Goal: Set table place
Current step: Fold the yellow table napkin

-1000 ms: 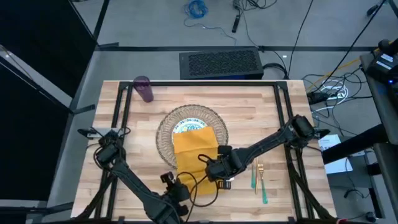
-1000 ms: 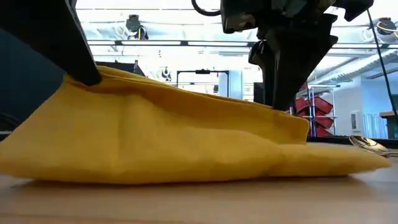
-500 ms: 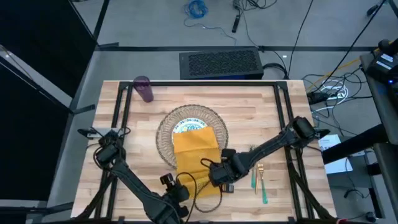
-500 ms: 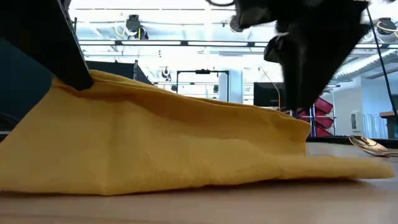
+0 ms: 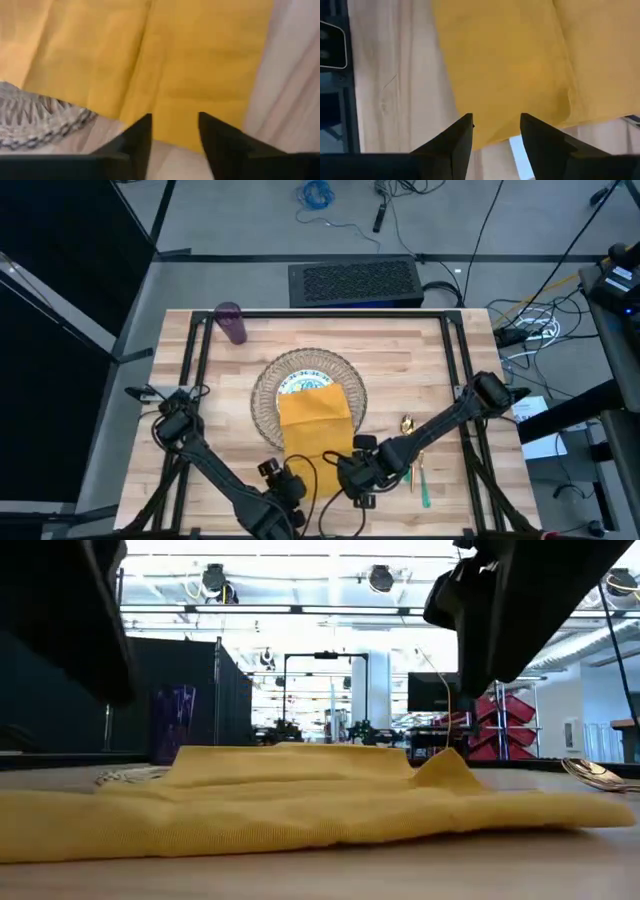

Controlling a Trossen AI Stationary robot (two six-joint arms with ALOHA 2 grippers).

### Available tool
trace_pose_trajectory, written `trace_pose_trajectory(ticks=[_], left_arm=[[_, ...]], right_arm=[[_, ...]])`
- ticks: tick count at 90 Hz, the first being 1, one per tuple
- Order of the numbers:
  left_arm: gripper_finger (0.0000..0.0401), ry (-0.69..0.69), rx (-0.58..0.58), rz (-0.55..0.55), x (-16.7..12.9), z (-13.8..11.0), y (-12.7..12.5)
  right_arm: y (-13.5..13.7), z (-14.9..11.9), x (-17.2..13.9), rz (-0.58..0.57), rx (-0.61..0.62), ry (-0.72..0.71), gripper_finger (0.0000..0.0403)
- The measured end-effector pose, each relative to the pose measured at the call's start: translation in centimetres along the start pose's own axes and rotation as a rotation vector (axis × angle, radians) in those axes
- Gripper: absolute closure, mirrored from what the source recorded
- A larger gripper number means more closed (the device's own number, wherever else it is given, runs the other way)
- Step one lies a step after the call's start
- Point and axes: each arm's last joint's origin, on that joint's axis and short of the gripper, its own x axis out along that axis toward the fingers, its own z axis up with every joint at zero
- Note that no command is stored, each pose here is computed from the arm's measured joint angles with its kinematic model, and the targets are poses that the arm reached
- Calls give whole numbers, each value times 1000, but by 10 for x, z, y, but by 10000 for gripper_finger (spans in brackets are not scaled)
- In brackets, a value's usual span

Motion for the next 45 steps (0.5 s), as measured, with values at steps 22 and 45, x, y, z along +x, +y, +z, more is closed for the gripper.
trace_pose_trajectory(ticks=[22,45], left_arm=[[174,1,-10,98,2,1,11],[174,44,105,387,8,15,47]], right_arm=[[-23,11,4,-57,-34,4,252],[-73,23,7,-190,-42,91,252]])
